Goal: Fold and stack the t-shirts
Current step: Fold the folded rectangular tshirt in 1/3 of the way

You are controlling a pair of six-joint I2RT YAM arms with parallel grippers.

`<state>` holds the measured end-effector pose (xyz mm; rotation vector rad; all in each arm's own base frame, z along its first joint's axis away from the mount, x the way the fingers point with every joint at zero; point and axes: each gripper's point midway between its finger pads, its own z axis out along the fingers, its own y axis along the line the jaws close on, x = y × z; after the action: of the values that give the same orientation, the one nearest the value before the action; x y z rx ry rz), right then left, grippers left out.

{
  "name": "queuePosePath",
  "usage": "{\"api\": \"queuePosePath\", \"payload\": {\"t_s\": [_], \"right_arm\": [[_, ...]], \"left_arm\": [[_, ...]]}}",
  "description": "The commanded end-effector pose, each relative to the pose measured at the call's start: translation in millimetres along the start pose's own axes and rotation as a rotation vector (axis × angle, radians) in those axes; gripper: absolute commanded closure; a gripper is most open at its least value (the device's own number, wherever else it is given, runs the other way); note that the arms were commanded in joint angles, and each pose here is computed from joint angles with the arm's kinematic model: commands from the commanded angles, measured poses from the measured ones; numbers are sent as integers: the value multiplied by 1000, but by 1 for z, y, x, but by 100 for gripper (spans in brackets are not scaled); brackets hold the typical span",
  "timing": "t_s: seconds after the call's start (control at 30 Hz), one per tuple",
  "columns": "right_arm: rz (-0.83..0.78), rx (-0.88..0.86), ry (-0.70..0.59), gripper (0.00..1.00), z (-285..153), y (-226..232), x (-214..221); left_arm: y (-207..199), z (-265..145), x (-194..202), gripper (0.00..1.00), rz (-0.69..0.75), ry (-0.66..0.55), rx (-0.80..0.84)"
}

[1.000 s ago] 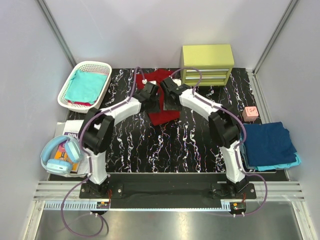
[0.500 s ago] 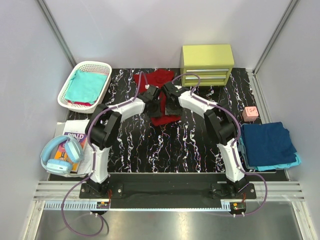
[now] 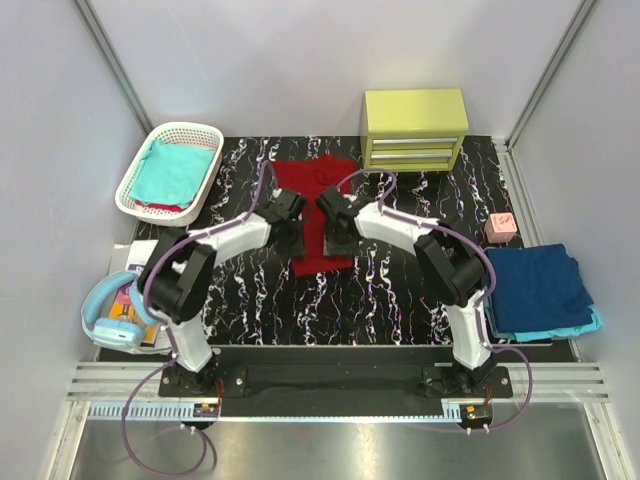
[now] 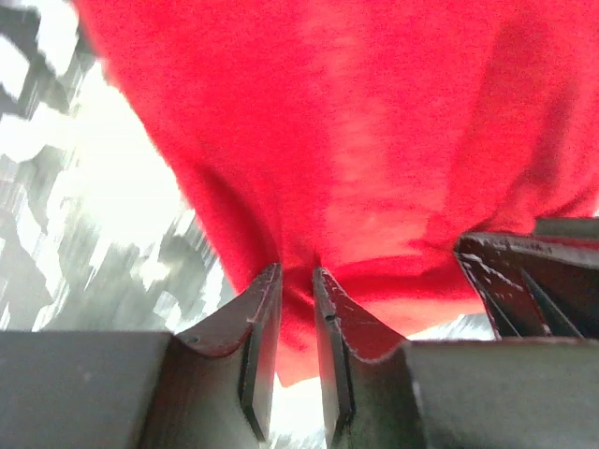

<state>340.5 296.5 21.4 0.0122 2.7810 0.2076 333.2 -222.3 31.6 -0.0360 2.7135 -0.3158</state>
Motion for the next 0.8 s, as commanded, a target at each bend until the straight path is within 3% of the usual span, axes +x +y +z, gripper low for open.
{"api": "queuePosePath", "payload": {"t_s": [0.0, 0.23, 0.57, 0.67, 0.77], "right_arm": [[-22, -3, 112, 50, -12, 12, 69], [-16, -31, 181, 51, -36, 13, 124], [-43, -12, 245, 51, -65, 3, 187], [-60, -12, 189, 49, -75, 6, 178], [-82, -63, 31, 37, -104, 22, 137]], "left_arm": [[17, -23, 39, 75, -10, 53, -24], [19, -37, 101, 76, 14, 156, -10], [6, -79, 158, 76, 60, 196, 26], [11, -90, 155, 75, 44, 129, 23], [12, -115, 123, 66, 12, -42, 30]]}}
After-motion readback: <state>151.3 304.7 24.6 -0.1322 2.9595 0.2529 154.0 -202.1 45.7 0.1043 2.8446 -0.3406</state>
